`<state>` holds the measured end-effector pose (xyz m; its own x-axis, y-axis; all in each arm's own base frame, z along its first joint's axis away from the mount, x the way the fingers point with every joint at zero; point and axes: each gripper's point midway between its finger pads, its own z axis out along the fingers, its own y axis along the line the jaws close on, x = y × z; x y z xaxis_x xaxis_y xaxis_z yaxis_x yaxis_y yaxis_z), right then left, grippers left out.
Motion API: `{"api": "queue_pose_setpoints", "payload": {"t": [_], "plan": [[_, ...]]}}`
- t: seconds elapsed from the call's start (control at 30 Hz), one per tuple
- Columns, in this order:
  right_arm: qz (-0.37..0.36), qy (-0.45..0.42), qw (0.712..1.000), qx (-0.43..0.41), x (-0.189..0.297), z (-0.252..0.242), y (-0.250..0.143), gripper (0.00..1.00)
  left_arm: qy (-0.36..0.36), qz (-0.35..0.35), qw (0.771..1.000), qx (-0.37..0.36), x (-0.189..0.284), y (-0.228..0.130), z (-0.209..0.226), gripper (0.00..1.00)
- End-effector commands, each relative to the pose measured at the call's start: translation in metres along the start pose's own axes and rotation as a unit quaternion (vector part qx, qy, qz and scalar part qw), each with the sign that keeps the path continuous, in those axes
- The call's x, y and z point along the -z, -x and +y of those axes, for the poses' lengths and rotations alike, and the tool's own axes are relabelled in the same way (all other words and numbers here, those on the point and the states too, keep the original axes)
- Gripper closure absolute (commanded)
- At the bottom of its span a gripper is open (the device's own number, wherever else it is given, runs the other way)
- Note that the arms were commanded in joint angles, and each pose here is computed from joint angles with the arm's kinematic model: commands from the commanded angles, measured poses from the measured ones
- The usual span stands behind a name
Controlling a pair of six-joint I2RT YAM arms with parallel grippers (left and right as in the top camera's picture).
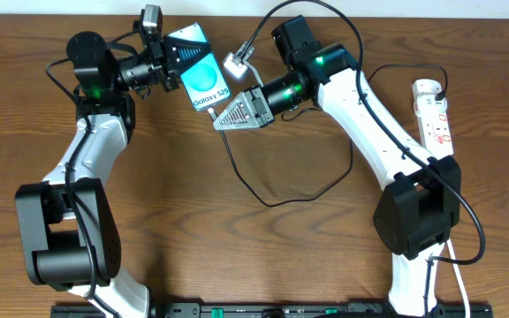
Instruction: Plug charger to phone and switch on socket
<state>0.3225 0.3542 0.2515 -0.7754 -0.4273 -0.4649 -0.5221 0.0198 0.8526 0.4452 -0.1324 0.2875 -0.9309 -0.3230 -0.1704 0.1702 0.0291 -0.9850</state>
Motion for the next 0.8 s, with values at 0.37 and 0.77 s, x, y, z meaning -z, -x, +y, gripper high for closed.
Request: {"api": "queue_pose_setpoints", "payload": {"t": [0.37,0.77], "plan": [[-0.006,0.008,1.0,0.016,0.004,0.014,0.005,0.99,-0.006,0.038,0.999,-0.032,0.0,-0.013,-0.007,0.93],[-0.006,0.004,1.0,0.016,0.004,0.013,0.005,0.99,-0.009,0.052,0.998,-0.039,0.001,-0.018,-0.009,0.93]]}}
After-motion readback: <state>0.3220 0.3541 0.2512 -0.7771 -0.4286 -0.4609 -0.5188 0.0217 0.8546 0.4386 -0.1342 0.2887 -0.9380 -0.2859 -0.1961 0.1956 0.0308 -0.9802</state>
